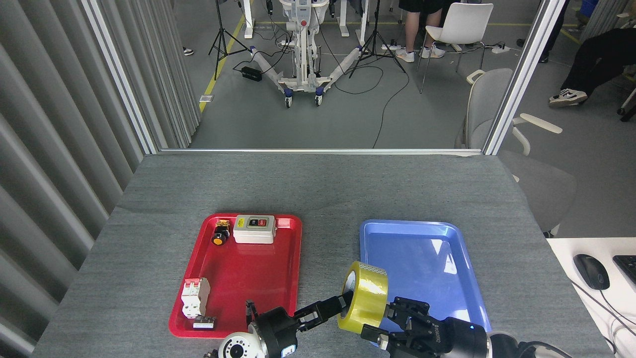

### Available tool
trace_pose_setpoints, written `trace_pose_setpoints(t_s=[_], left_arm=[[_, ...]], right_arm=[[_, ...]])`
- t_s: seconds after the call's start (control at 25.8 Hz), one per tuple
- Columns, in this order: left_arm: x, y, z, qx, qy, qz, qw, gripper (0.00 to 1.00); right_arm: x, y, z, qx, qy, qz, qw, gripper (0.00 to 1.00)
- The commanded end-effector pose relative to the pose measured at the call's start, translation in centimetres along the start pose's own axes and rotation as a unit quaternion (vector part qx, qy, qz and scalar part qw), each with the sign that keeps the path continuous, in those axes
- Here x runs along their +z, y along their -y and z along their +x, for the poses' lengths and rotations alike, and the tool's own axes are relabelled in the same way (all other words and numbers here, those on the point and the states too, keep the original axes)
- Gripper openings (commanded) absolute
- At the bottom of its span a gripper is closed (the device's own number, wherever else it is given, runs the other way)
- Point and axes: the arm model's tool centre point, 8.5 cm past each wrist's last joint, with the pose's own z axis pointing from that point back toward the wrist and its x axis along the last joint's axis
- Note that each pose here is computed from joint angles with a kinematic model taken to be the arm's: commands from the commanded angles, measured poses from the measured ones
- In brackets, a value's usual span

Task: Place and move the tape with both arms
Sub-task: 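Grasp the tape with the right gripper and release it from the left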

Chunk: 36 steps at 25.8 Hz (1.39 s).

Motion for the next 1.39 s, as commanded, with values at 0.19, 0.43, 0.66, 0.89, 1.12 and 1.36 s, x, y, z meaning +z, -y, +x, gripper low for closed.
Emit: trace_pose_setpoints(t_s=[0.19,0.43,0.66,0.89,1.12,1.36], left_arm=[[0.1,-0.1,0.0,-0.001,-0.001,0.001,1.0,0.21],[0.2,-0.2,-0.1,-0.002,-0.003,0.001,1.0,0.21],[0.2,-0.3,-0.2,-0.002,-0.003,0.002,1.0,0.22],[0.9,-1.4,-0.9,0.001,-0.009,0.026,1.0,1.0],[1.7,-2.2,-1.0,-0.015,0.003,0.04,0.999,1.0],[2.4,-2.6,-2.0,-0.015,-0.011,0.042,0.999,1.0]], right_arm=[[-0.3,-0.6,0.1,-0.004,0.003,0.015,1.0,0.41],[-0.3,-0.5,0.1,-0.003,0.003,0.015,1.0,0.3],[-0.4,-0.6,0.1,-0.004,0.003,0.015,1.0,0.26],[-0.4,-0.5,0.1,-0.003,0.004,0.014,1.0,0.26],[-0.5,-0.4,0.1,-0.002,0.004,0.012,1.0,0.22],[-0.4,0.1,-0.1,0.002,0.002,0.008,1.0,0.21]])
